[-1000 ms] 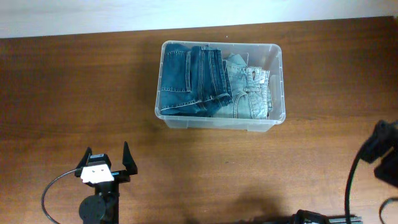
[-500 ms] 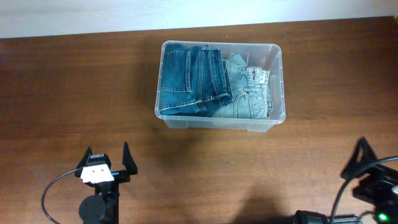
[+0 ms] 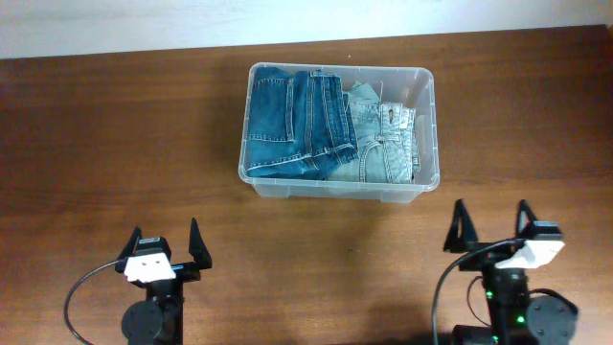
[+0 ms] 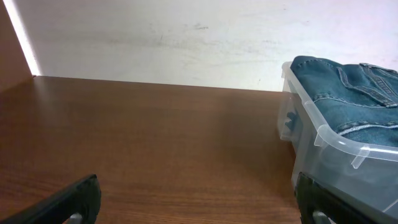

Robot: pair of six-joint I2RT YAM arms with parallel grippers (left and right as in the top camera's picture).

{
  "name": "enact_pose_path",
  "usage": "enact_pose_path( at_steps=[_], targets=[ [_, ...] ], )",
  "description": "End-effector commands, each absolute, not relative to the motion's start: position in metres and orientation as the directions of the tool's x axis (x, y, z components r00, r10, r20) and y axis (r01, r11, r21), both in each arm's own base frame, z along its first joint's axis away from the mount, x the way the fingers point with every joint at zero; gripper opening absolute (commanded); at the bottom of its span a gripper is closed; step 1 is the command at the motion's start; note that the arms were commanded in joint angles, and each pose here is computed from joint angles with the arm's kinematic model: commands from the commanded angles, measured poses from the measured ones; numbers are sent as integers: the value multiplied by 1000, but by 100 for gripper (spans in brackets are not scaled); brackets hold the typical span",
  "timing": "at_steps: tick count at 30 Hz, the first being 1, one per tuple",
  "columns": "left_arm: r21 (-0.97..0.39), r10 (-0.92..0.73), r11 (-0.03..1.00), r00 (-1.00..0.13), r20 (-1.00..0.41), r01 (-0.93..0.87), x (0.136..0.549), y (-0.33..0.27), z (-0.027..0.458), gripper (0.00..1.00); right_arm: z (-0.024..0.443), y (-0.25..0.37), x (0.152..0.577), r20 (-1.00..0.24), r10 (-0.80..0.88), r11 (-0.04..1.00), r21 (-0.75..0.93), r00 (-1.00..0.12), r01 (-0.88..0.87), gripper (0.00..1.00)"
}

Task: Pack container

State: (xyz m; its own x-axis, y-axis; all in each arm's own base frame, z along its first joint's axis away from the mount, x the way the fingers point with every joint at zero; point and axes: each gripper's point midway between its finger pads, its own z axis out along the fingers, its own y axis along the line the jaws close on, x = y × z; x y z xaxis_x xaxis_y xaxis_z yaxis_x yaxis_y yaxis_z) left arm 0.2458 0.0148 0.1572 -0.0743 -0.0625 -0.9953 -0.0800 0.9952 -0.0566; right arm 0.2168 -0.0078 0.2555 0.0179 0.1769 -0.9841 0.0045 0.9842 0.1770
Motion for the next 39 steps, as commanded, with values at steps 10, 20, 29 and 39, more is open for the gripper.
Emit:
enact_pose_path(
  at_steps=[10, 20, 29, 39],
  targets=[
    [-49, -54, 996, -73, -996, -73, 245, 14, 157, 99, 212, 14, 237, -996, 79, 991, 74, 34, -115, 98],
    [-49, -54, 996, -73, -996, -73, 245, 14, 157, 99, 188, 21, 243, -998, 55, 989, 51, 23, -142, 98],
    [-49, -54, 996, -73, -996, -73, 245, 14, 157, 99, 179, 22, 245, -998, 54, 988, 53, 8, -143, 98],
    [-49, -54, 996, -73, -996, -73, 245, 14, 157, 99, 160, 32, 243, -996, 55, 981, 67, -72, -181, 99]
  ],
)
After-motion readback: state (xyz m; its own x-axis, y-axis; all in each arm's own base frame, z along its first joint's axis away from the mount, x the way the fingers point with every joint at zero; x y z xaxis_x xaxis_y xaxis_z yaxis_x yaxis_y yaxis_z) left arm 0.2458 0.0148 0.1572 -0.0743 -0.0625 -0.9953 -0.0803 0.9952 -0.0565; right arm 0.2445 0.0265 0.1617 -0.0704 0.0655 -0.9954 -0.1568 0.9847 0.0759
